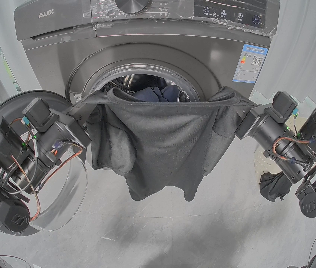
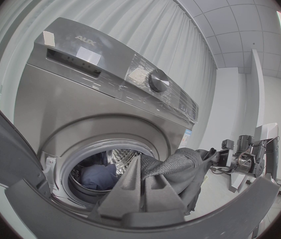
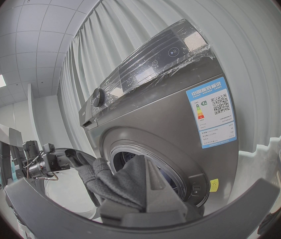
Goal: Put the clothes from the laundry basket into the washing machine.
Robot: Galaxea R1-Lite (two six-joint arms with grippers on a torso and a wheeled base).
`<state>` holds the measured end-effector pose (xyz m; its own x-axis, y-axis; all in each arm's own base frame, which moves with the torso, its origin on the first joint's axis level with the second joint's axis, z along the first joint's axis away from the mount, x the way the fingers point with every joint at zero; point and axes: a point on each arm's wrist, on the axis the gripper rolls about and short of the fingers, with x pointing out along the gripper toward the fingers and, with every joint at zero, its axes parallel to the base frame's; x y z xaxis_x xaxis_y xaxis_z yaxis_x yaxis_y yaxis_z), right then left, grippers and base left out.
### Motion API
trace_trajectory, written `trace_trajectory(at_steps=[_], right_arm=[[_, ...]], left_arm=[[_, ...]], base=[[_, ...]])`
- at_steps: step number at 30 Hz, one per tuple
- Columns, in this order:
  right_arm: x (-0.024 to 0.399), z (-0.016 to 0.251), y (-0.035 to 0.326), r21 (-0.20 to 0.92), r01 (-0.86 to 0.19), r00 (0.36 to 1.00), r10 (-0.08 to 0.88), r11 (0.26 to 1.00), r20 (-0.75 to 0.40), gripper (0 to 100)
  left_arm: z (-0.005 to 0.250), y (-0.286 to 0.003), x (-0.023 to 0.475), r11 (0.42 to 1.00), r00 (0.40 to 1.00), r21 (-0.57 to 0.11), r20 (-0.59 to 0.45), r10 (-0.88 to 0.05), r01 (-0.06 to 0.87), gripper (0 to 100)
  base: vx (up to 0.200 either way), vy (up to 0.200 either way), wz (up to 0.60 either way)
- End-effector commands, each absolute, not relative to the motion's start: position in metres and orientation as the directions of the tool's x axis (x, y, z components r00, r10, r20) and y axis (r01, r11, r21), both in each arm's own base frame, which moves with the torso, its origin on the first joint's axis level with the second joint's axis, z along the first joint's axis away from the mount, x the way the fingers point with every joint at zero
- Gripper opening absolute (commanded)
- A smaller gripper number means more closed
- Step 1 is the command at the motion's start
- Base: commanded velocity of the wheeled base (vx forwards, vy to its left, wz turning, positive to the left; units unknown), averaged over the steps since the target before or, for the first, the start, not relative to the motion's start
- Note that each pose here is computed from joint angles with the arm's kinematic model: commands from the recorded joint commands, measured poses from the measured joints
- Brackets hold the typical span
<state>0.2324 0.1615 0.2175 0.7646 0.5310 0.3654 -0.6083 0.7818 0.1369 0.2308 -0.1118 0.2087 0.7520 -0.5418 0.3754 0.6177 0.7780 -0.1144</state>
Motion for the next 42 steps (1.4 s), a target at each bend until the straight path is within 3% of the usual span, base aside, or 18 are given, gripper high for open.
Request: trace_trajectory(at_steps=[1,7,12,16,17,31,42], right_arm=[[0.229,0.203,0.164,0.143,-0.613,0.774,0.554,0.777,0.308,0],[0.222,0.156,0.182,0.152,-0.648,0.761,0.635,0.746,0.132,0],[0.219,0.126,0.211,0.154,-0.69,0.72,0.694,0.707,0.037,0],[0.205,0.103,0.239,0.153,-0.747,0.651,0.759,0.647,-0.031,0],[0.203,0.1,0.241,0.153,-0.752,0.643,0.765,0.641,-0.04,100],[0.207,0.067,0.257,0.155,-0.757,0.622,0.773,0.635,-0.125,100],[0.218,0.073,0.255,0.145,-0.745,0.644,0.759,0.651,-0.096,100]], left_arm=[[0.201,-0.127,0.227,0.742,0.728,-0.119,0.346,-0.592,0.659,0],[0.187,-0.142,0.229,0.735,0.716,-0.063,0.297,-0.632,0.675,0],[0.189,-0.142,0.229,0.734,0.712,-0.059,0.306,-0.632,0.676,0],[0.192,-0.144,0.229,0.73,0.705,-0.058,0.32,-0.632,0.681,0],[0.193,-0.144,0.229,0.729,0.704,-0.058,0.323,-0.633,0.682,0],[0.203,-0.15,0.216,0.694,0.662,-0.05,0.357,-0.659,0.718,0],[0.203,-0.151,0.214,0.69,0.658,-0.05,0.357,-0.663,0.722,0]], base=[[0.0,0.0,0.0],[0.0,0.0,0.0],[0.0,0.0,0.0],[0.0,0.0,0.0],[0.0,0.0,0.0],[0.0,0.0,0.0],[0.0,0.0,0.0]])
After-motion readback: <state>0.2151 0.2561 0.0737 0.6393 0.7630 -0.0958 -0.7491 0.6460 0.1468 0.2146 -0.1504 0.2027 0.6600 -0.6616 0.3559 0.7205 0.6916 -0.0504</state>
